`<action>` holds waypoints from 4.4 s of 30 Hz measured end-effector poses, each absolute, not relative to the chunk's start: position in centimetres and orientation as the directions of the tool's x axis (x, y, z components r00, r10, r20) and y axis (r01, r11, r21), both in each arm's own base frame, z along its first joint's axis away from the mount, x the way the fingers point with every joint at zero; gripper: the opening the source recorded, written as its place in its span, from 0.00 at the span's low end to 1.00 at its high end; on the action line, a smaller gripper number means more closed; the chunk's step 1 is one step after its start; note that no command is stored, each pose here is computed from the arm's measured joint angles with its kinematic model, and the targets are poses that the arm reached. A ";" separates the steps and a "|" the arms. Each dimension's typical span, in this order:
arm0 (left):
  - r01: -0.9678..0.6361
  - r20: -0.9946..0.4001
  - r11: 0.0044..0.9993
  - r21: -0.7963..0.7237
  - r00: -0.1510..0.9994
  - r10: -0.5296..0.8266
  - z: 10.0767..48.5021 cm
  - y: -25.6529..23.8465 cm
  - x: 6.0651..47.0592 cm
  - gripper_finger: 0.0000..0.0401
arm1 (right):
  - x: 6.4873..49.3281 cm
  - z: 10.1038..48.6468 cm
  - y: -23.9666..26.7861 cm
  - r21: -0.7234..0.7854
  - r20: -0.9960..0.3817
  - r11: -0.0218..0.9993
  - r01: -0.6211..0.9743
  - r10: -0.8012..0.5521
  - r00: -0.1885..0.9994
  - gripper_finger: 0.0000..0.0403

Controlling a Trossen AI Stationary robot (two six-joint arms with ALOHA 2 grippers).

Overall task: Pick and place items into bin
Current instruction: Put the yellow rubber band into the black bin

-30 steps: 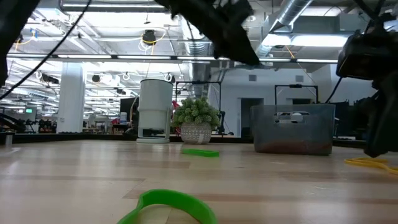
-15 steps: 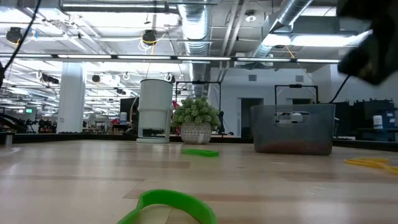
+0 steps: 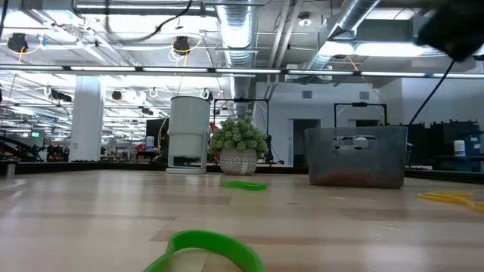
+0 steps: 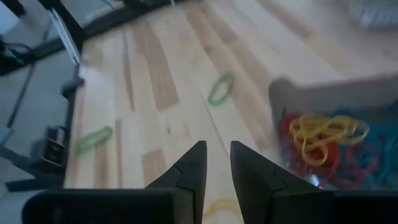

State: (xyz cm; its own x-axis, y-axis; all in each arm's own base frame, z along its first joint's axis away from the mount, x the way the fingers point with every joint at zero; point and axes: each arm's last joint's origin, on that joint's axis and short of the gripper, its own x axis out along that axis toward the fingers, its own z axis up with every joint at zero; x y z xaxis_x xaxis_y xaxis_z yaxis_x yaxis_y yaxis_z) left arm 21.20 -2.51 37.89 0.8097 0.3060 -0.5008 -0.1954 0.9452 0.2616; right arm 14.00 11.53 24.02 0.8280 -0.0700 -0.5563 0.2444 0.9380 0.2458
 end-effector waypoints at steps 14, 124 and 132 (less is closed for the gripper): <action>-0.256 -0.416 0.964 0.070 0.871 0.261 29.8 -3.1 17.6 0.15 | 18.1 18.6 14.5 0.365 -0.786 0.868 0.338 0.092 0.612 0.16; -0.281 -0.440 0.959 0.028 0.858 0.264 28.9 -3.1 17.6 0.15 | 24.4 26.0 19.9 -0.275 -0.949 0.959 0.070 -0.282 0.142 0.00; -0.280 -0.441 0.960 0.029 0.858 0.263 28.9 -3.1 17.6 0.15 | 23.6 32.0 13.8 -0.424 -0.796 0.887 0.182 -0.461 0.391 0.00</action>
State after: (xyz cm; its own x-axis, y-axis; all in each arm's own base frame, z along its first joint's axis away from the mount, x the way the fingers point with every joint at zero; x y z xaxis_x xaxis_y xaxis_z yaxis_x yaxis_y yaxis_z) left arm 17.64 -3.09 28.93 0.8581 0.2635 -0.4408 -0.2799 0.9596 0.0286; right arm 23.64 13.78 32.00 0.3911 -0.4613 -0.7964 0.1825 0.8870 -0.4242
